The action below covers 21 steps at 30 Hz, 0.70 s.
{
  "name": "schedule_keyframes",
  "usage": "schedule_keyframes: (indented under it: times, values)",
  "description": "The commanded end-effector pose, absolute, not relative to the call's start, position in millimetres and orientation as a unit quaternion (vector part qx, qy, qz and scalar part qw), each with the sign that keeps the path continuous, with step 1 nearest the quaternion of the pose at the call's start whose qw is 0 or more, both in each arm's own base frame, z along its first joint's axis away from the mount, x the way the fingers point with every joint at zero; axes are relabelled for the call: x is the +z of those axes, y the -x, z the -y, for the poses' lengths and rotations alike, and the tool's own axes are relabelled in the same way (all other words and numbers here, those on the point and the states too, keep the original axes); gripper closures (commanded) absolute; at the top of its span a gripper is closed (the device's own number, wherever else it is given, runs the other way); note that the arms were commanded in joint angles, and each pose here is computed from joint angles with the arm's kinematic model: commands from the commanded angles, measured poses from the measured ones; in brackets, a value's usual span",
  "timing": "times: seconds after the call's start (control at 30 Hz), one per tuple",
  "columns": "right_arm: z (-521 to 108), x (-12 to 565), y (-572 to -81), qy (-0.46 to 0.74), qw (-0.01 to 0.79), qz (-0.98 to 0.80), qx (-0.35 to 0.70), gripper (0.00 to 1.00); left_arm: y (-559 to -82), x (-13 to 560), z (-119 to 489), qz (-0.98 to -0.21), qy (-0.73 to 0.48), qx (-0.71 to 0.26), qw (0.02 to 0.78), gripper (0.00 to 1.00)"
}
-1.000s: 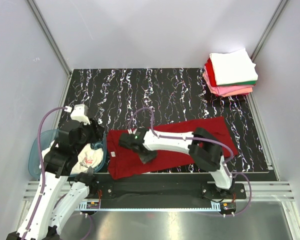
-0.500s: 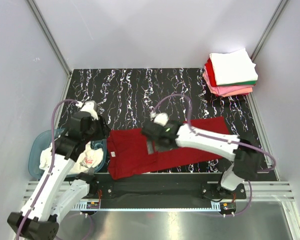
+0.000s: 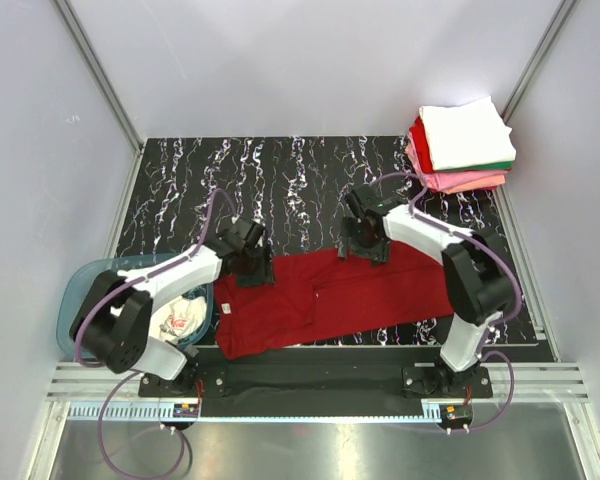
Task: Fold and stack the t-shirts
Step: Fold the tshirt
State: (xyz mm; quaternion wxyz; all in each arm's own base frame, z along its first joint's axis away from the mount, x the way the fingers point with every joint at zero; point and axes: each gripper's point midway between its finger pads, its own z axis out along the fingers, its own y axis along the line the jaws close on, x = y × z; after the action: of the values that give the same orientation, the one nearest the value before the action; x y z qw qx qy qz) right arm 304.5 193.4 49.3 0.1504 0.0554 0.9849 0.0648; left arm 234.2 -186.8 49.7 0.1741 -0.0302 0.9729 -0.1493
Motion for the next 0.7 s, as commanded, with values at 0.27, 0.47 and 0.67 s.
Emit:
schedule_keyframes:
  times: [0.27,0.47,0.67]
  values:
    - [-238.5,19.1,-266.6,-0.073,0.077,-0.974,0.201,0.2,-282.8,-3.1,225.7,-0.978,0.034,-0.152,0.137,0.45]
    - [-289.4,14.7,-220.1,-0.139,0.034,-0.948,0.283,0.21,-373.6,-2.1,245.8,-0.979,0.034,-0.158,0.125,0.44]
    - [-384.0,97.7,-215.1,-0.037,0.057,-0.93,0.362,0.14,-535.7,100.6,338.7,-0.916,-0.073,-0.299,0.256,0.4]
